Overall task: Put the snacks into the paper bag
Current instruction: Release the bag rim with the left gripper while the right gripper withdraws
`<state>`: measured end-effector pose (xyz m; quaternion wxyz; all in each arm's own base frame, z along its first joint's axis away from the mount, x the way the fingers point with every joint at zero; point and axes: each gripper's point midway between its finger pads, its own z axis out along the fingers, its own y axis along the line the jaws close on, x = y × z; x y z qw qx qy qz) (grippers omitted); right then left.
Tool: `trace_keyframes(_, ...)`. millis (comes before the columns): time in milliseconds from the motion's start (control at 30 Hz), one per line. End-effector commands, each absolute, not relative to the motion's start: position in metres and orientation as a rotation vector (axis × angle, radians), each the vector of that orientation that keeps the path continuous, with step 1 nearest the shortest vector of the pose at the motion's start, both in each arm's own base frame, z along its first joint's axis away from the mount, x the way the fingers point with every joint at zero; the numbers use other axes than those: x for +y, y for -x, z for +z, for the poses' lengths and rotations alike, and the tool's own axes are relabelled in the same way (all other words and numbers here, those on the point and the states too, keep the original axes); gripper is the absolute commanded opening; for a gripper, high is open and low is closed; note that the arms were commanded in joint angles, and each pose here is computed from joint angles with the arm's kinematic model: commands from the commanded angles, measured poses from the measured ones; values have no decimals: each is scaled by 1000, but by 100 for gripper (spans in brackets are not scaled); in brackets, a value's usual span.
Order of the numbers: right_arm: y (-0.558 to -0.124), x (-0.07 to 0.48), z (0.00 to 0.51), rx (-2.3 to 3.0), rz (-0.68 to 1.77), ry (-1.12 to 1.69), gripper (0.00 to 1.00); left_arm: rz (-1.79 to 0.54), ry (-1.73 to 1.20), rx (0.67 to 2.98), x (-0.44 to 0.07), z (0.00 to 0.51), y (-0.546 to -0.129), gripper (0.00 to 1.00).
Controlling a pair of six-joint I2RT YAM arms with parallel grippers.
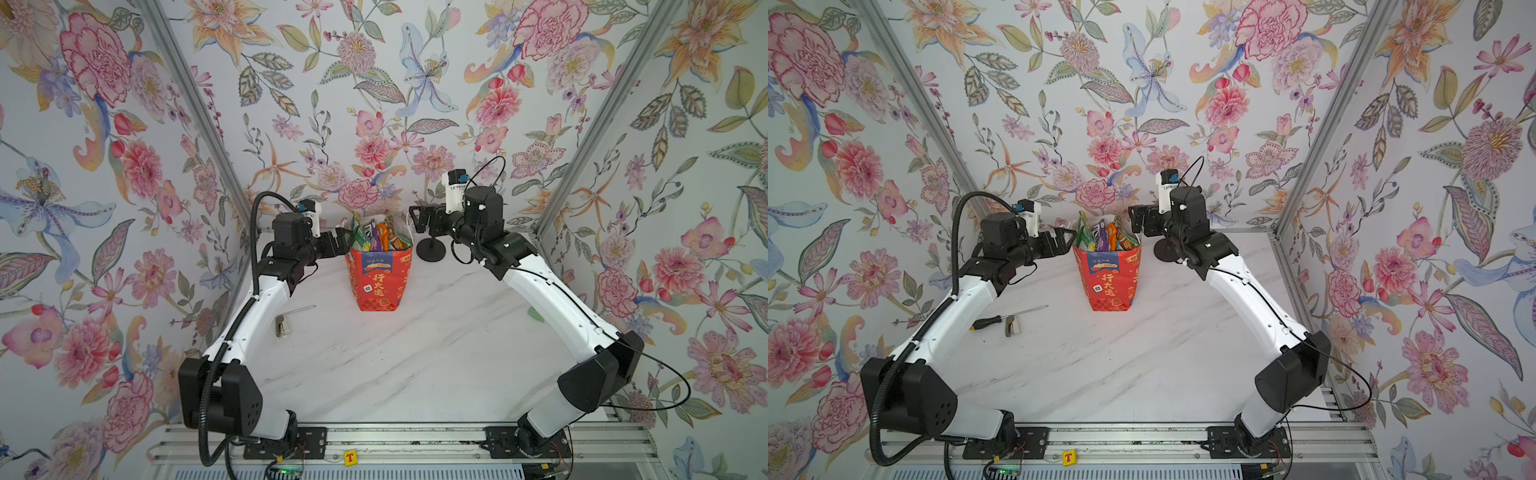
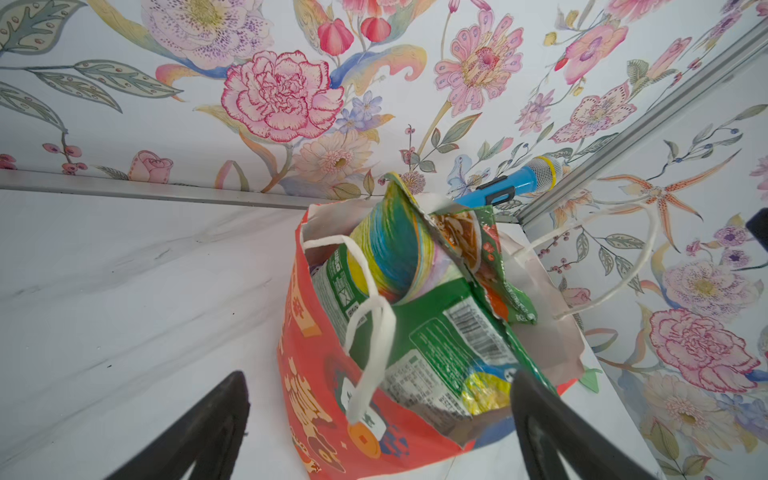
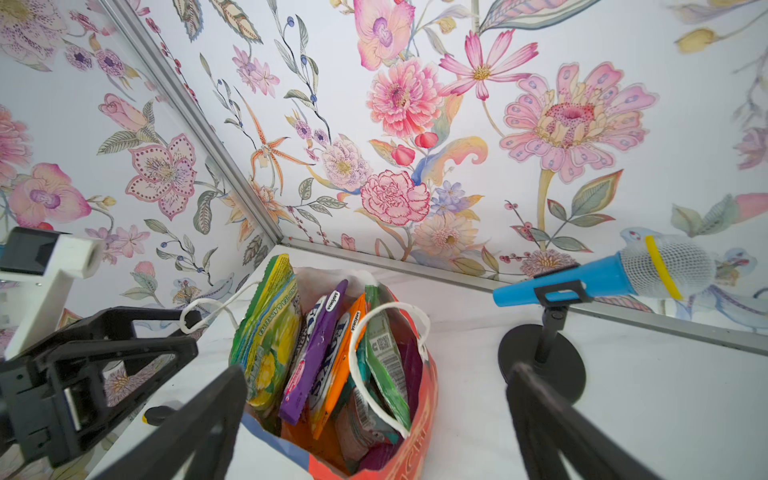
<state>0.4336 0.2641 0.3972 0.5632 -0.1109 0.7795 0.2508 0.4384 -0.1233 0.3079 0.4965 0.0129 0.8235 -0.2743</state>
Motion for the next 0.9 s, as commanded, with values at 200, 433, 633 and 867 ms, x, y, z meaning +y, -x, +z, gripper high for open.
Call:
trace_keyframes(200,-422,203,373,1772,452,163,99,-719,-152,1612,-116,376,-394,99)
trace_keyframes(433,-392,139,297,1783,254,128,99,-313,-34,1380,-54,385,-339,99)
trace_keyframes(633,-375,64,210,1883,-22,-16,99,84,265,1410,24,313,-319,99)
trace_keyframes(867,-363,15,167,1813,-202,-61,99,359,335,1490,57,239,-318,99)
